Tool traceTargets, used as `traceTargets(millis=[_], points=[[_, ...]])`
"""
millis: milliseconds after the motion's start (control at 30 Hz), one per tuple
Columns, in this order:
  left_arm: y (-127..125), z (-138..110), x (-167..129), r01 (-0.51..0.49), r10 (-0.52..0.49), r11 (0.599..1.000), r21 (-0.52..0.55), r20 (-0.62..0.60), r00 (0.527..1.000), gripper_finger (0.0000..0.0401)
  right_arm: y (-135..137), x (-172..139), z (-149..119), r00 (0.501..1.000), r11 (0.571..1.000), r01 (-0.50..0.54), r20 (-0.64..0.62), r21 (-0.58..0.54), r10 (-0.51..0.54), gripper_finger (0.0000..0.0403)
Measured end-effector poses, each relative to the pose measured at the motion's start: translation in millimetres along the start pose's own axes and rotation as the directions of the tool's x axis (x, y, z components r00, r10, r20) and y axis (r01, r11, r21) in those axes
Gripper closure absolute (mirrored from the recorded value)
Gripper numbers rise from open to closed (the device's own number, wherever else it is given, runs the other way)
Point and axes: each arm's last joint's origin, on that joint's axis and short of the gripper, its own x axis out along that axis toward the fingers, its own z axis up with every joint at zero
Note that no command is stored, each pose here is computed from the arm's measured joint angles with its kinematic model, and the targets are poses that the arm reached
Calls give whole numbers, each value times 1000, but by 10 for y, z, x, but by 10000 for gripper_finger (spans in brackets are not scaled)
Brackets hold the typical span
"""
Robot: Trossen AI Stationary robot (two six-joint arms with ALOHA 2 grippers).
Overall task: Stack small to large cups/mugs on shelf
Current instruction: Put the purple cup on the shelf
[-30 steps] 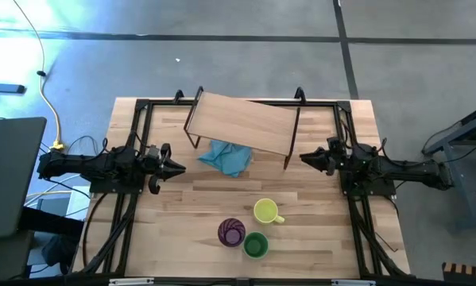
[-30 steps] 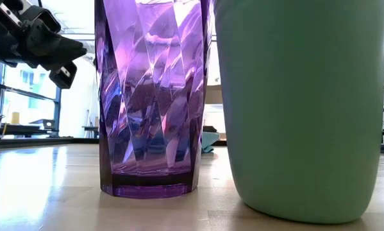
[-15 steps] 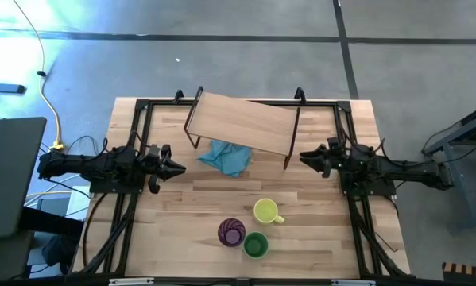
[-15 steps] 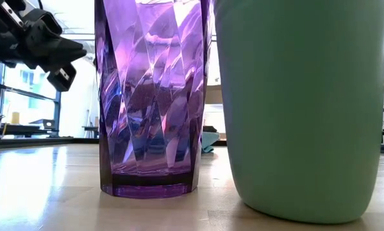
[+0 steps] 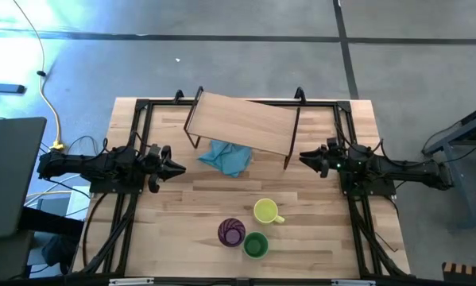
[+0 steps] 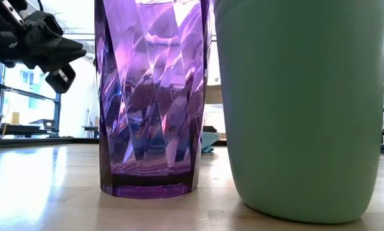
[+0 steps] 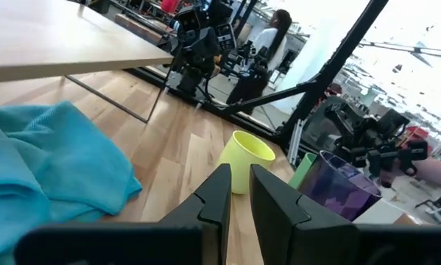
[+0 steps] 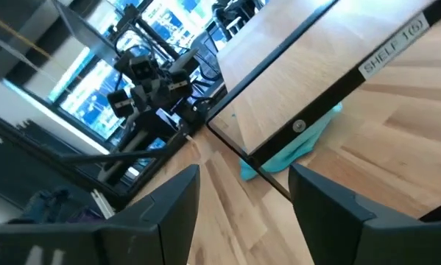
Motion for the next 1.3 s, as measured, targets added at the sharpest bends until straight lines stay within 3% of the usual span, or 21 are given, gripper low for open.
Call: traceTargets(millis=[133, 333, 533, 767, 1033, 1300], points=[[10, 7, 0, -35, 37, 994, -102, 22, 999, 359, -1, 0, 0, 1000, 1000, 1, 0, -17, -1, 204], [17, 13, -1, -56, 63, 987, -152, 38, 997, 359, -2, 0, 1, 1000, 1000, 6, 5, 5, -6, 204], [15, 10, -1, -43, 56, 948, -315, 31, 998, 359, -3, 0, 1, 1000, 1000, 7, 5, -14, -7, 204], [16, 9, -1, -44, 57, 946, -322, 30, 998, 359, -1, 0, 4, 1000, 999, 8, 11, -35, -7, 204], [18, 10, -1, -51, 63, 955, -293, 33, 997, 359, -1, 0, 7, 1000, 995, 8, 16, 101, -10, 204], [18, 10, -1, -50, 63, 955, -293, 34, 997, 359, -1, 0, 6, 1000, 994, 8, 15, 110, -10, 204]])
